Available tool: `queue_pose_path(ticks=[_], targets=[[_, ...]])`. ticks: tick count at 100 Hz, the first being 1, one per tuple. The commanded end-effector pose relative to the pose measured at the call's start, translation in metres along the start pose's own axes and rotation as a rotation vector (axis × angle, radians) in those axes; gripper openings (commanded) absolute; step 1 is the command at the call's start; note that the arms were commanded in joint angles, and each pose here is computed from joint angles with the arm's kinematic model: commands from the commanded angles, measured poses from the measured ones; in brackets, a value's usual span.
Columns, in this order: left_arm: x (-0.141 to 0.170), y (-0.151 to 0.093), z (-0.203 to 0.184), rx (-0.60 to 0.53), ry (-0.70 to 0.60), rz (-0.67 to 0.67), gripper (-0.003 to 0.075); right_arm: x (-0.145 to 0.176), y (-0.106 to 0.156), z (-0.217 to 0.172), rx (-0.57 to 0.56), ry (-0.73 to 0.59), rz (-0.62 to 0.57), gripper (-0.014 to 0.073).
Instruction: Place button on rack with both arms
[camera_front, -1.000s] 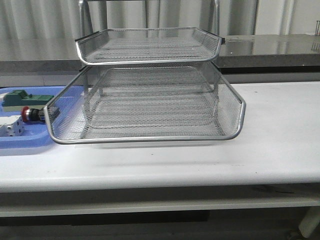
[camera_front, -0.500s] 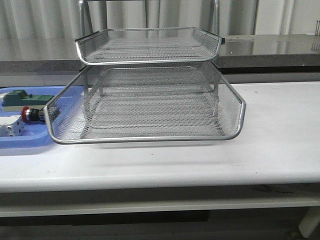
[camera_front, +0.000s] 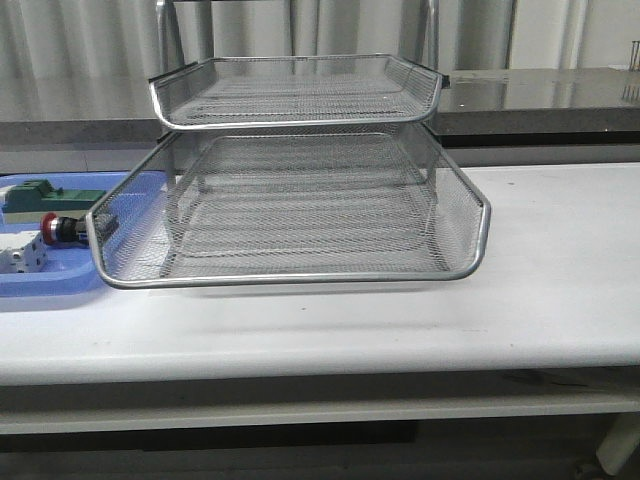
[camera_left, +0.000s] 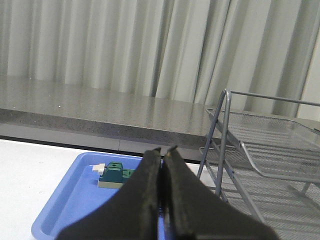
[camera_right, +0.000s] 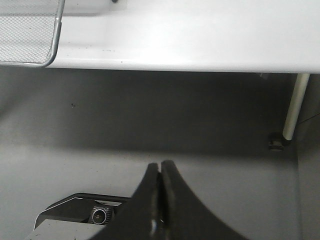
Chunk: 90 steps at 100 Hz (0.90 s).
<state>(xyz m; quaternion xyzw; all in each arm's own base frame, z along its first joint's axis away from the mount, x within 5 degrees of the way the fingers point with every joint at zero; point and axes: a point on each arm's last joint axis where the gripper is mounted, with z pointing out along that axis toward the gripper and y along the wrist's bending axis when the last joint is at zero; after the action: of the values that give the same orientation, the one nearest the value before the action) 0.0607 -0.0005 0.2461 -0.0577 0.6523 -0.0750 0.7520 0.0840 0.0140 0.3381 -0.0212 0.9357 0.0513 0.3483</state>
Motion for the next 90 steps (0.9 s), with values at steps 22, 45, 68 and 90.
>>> queue_pose_path(ticks=[22,45,68,90], targets=[[-0.064,-0.013,0.062,-0.021,0.158,-0.004,-0.002,-0.01,0.0,-0.008,0.001,-0.075,-0.006,-0.0067],[-0.078,-0.016,0.13,-0.054,0.42,0.061,-0.002,-0.01,0.0,-0.008,0.001,-0.075,-0.006,-0.0067],[-0.075,-0.017,0.184,-0.086,0.656,0.062,-0.002,-0.01,0.0,-0.008,0.001,-0.075,-0.006,-0.0067],[-0.063,-0.015,0.217,-0.103,0.86,0.093,-0.002,-0.01,0.0,-0.008,0.001,-0.075,-0.006,-0.0067]])
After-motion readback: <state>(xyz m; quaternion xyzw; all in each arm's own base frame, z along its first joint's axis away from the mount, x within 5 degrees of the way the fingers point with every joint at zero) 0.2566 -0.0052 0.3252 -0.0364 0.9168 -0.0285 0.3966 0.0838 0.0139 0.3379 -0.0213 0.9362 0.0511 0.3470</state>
